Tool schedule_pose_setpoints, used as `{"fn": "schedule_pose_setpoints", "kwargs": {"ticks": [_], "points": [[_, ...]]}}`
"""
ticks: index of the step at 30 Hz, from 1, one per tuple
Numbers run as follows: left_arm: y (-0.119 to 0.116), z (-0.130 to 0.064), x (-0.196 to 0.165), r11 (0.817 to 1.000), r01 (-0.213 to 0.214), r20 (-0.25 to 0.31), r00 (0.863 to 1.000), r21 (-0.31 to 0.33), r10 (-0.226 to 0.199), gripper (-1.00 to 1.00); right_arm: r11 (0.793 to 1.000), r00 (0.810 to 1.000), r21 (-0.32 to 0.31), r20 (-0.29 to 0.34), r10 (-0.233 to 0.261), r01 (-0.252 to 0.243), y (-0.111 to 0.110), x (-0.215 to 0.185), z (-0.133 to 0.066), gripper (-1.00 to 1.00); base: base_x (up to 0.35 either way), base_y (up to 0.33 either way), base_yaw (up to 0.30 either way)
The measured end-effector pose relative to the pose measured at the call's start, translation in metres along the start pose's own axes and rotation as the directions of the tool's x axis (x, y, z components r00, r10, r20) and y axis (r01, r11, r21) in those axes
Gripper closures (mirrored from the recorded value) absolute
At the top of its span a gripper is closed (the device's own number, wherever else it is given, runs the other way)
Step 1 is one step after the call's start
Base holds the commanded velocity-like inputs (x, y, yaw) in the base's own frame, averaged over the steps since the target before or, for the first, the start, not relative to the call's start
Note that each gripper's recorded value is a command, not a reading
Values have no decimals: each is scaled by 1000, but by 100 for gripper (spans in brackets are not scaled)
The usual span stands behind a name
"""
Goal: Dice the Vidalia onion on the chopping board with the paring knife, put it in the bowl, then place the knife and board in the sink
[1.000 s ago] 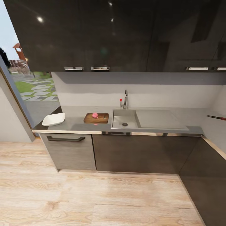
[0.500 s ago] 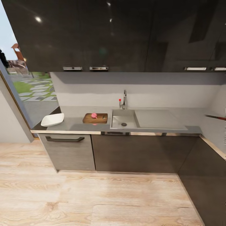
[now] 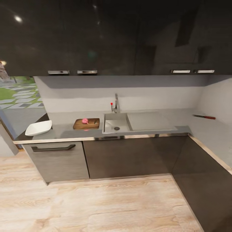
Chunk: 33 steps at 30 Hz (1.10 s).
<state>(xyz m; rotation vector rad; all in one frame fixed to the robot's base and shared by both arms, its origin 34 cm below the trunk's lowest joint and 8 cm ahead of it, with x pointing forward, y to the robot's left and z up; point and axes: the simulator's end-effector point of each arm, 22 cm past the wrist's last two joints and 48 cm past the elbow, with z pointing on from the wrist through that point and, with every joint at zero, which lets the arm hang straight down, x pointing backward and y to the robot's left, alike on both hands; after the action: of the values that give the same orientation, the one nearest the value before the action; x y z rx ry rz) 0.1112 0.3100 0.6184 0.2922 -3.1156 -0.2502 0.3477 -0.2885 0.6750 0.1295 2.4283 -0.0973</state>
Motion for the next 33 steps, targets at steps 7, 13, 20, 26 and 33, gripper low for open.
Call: {"fn": "schedule_pose_setpoints", "kwargs": {"ticks": [7,13,20,26,33], "points": [[-1,0,-2,1000,1,6,1000,3,-1,-100,1000,1000,0,7,1,-1,0,-3,0,-100,102,42,-253],[-2,0,-4,1000,0,12,1000,5,0,-100,1000,1000,2,12,2,-2,-1,-5,0,-100,147,94,-253],[-2,0,-7,1000,1,18,1000,6,-1,-100,1000,1000,2,18,5,-5,-1,-7,0,-100,164,149,-253],[-2,0,-9,1000,2,24,1000,6,-2,-100,1000,1000,1,24,6,-6,0,-10,0,-100,188,234,-253],[-2,0,-11,1000,3,30,1000,7,-3,-100,1000,1000,5,30,7,-7,-2,-12,1,-100,232,243,-252]]}}
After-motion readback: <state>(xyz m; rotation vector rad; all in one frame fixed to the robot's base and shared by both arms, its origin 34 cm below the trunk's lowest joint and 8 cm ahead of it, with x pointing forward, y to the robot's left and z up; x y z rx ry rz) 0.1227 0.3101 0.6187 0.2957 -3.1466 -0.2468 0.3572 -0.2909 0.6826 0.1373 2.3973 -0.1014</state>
